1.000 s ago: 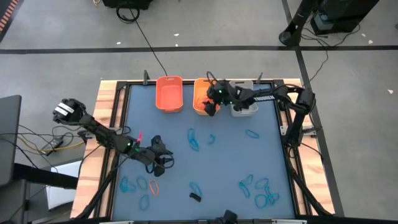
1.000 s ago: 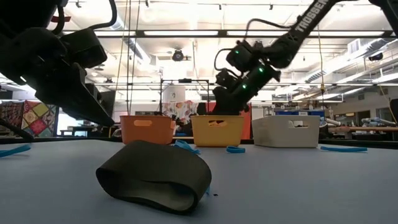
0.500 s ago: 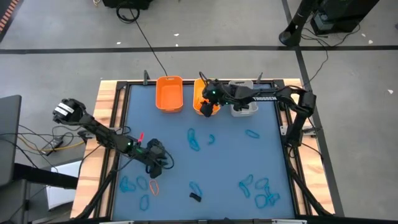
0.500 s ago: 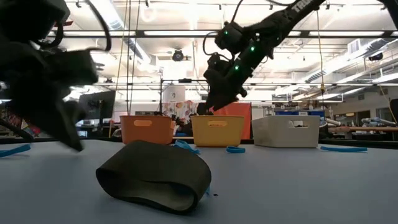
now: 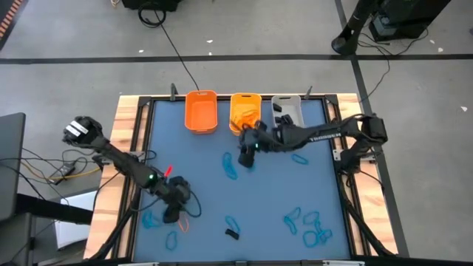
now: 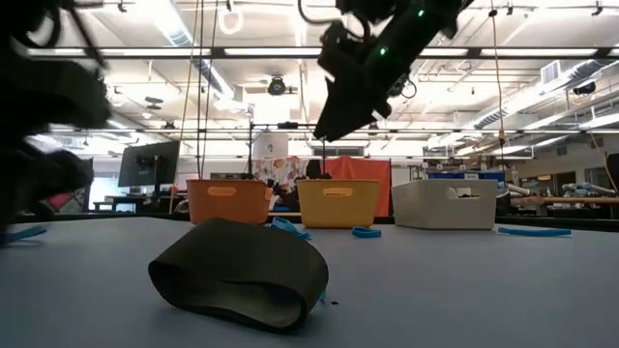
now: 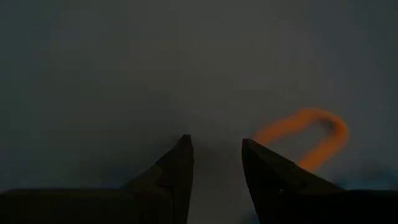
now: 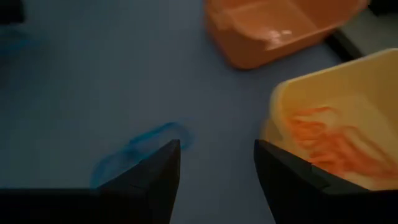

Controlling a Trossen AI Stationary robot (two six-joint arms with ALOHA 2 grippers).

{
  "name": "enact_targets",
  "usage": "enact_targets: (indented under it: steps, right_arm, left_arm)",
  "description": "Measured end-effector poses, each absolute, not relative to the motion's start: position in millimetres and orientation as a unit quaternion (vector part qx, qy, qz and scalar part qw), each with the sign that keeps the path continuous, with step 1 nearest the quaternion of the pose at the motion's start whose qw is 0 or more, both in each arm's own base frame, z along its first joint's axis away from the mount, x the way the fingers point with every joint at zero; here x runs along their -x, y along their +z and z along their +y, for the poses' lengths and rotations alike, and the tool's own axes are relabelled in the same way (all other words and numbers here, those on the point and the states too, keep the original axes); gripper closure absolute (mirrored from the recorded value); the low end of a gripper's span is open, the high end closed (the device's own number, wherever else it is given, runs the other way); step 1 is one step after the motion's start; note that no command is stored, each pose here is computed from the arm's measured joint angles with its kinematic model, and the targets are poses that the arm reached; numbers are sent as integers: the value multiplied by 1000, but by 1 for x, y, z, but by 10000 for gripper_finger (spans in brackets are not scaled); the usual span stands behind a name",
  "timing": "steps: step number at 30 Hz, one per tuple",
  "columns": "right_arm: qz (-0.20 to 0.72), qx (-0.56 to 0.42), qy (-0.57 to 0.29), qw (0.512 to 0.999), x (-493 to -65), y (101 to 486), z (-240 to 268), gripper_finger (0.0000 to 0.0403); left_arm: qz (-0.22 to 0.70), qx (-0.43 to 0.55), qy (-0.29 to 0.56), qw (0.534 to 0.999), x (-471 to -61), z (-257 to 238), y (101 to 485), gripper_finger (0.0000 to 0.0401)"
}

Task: Sort rubber bands into baskets
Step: Put the orange rubber band into the yellow bin

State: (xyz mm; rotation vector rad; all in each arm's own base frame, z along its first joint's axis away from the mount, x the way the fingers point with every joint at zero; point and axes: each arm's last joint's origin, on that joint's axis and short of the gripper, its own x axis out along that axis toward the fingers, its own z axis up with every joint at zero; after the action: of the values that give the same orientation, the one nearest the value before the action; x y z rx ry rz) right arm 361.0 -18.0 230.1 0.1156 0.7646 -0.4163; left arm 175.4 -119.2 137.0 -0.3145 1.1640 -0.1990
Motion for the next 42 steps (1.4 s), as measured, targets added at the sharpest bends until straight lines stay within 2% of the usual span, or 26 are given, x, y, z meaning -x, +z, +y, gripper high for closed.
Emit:
enact_targets:
  steps: [8, 14, 29, 42]
  right_arm:
    - [363, -16, -182, 914, -359, 229, 35, 188]
    - [362, -2, -172, 916, -356, 229, 55, 188]
    - [365, -5, -173, 915, -355, 228, 57, 188]
    - [366, -5, -173, 914, -355, 228, 57, 188]
  left_arm:
    - [553, 101, -112, 820, -166, -133, 138, 259]
    - [538, 86, -109, 831, -163, -137, 136, 259]
    - [526, 108, -123, 834, -170, -147, 152, 259]
    - [523, 83, -106, 842, -158, -143, 130, 259]
